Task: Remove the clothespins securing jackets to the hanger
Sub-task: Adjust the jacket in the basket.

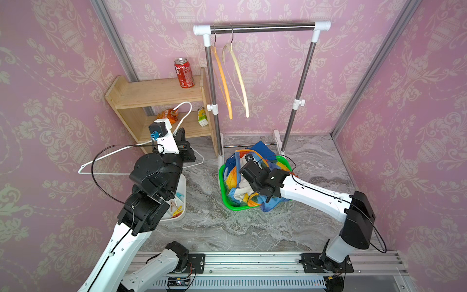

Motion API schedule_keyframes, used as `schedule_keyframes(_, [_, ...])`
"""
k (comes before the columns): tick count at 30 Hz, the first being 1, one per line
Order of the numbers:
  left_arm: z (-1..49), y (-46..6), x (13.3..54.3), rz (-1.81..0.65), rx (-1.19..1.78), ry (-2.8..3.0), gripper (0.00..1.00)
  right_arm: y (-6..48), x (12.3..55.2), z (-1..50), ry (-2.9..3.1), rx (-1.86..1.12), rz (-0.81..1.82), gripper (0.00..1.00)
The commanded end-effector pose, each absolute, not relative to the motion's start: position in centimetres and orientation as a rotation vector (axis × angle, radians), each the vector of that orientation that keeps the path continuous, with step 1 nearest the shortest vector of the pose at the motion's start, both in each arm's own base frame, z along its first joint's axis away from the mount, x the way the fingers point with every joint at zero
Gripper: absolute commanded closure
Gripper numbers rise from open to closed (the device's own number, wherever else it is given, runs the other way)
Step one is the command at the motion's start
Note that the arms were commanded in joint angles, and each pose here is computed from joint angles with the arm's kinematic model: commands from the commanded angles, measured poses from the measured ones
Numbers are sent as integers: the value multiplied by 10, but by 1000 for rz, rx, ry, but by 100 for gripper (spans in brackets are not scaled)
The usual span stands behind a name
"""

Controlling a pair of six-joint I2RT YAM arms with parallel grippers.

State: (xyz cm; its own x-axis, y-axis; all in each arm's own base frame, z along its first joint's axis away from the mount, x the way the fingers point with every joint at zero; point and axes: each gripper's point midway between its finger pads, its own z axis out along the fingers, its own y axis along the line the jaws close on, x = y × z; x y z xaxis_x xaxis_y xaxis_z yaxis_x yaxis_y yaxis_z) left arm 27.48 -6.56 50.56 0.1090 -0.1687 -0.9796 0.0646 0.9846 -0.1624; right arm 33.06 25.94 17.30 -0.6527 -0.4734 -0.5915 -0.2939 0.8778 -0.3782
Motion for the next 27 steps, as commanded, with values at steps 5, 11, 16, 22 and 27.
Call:
schedule_keyframes(5, [518, -60, 263, -244, -137, 1396, 100, 277, 321, 81, 2603, -709, -219, 100])
schedule_keyframes(11, [521, -55, 254, -242, -134, 1414, 100, 308, 340, 44, 2697, -710, -59, 100])
schedule_keyframes(16, [530, -60, 249, -263, -91, 1402, 100, 321, 330, 5, 2814, -704, 29, 99])
schedule_keyframes(22, [540, -72, 252, -307, -46, 1390, 100, 305, 321, 14, 2827, -576, 12, 48])
schedule_keyframes(27, [531, -84, 269, -312, -31, 1417, 100, 288, 344, 108, 2641, -535, -102, 25])
